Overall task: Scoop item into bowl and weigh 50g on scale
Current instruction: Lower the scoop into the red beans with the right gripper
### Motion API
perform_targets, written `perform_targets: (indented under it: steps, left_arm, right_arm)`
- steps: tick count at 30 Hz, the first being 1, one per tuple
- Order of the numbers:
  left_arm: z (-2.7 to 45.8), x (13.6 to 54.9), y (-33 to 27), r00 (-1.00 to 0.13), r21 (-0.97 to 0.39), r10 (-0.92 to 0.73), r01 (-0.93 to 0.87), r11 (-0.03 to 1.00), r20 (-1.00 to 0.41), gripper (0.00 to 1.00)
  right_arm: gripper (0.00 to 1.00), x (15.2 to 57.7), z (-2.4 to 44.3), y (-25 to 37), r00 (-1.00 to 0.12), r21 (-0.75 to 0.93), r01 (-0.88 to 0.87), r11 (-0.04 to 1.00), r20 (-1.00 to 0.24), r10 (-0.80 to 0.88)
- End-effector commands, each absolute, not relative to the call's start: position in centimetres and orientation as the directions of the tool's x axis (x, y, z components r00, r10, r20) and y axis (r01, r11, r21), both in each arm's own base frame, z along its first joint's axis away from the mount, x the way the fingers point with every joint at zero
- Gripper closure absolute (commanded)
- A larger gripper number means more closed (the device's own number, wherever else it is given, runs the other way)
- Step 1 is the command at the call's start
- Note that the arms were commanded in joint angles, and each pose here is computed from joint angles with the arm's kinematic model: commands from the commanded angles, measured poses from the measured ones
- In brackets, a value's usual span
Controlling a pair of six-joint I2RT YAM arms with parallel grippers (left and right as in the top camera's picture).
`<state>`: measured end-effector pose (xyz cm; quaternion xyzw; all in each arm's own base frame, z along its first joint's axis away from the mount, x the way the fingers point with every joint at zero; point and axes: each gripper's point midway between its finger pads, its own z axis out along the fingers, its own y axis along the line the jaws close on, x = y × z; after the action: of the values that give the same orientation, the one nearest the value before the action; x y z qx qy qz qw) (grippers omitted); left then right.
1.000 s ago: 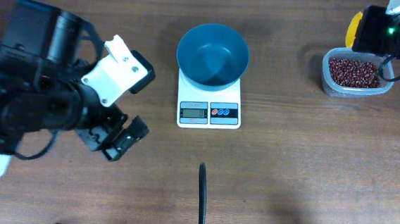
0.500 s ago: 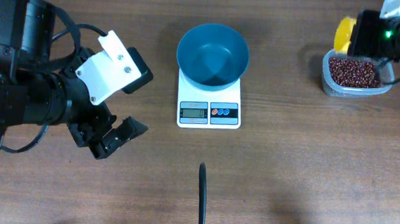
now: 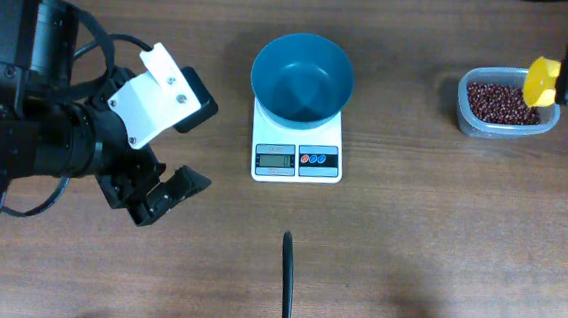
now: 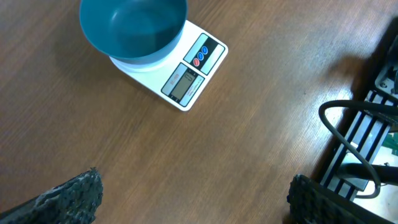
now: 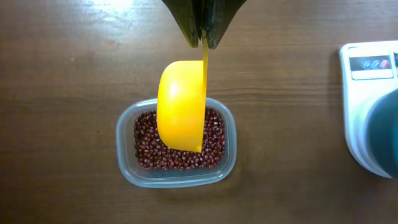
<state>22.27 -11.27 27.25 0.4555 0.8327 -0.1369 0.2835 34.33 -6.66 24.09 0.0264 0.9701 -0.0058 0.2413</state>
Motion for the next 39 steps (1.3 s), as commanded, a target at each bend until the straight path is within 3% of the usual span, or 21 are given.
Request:
perform_targets:
  steps: [1, 5, 10, 25, 33, 39]
  left_arm:
    - [27.9, 22.4, -11.5, -0.399, 0.042, 0.680, 0.844, 0.534, -0.615, 0.01]
    - [27.9, 22.4, -11.5, -0.399, 0.042, 0.680, 0.844, 0.534, -0.615, 0.01]
    - [27.9, 22.4, -11.5, -0.399, 0.042, 0.680, 0.844, 0.534, -0.615, 0.01]
    - [27.9, 22.4, -11.5, -0.399, 0.042, 0.680, 0.844, 0.534, -0.615, 0.01]
    - [27.9, 22.4, -11.5, -0.399, 0.042, 0.680, 0.844, 0.534, -0.615, 0.01]
    - [27.9, 22.4, -11.5, -0.399, 0.042, 0.680, 0.844, 0.534, -0.615, 0.01]
  right_arm:
    - [0.96, 35.9, 21.9, -7.9, -0.907, -0.072, -0.019, 0.997, -0.418, -0.048]
    - [0.96, 38.4, 20.4, -9.2, -0.901, -0.136, -0.045, 0.990, -0.423, -0.099]
    - [0.96, 38.5, 20.0, -9.6, -0.908, -0.150, -0.041, 0.988, -0.408, -0.099]
    - [0.96, 37.7, 19.3, -9.0, -0.919, -0.059, 0.096, 0.994, -0.388, 0.066]
    - [0.96, 40.8, 15.5, -11.0, -0.923, -0.107, 0.146, 0.983, -0.372, 0.097]
    - [0.96, 40.6, 14.3, -12.4, -0.936, -0.180, 0.178, 0.968, -0.335, 0.110]
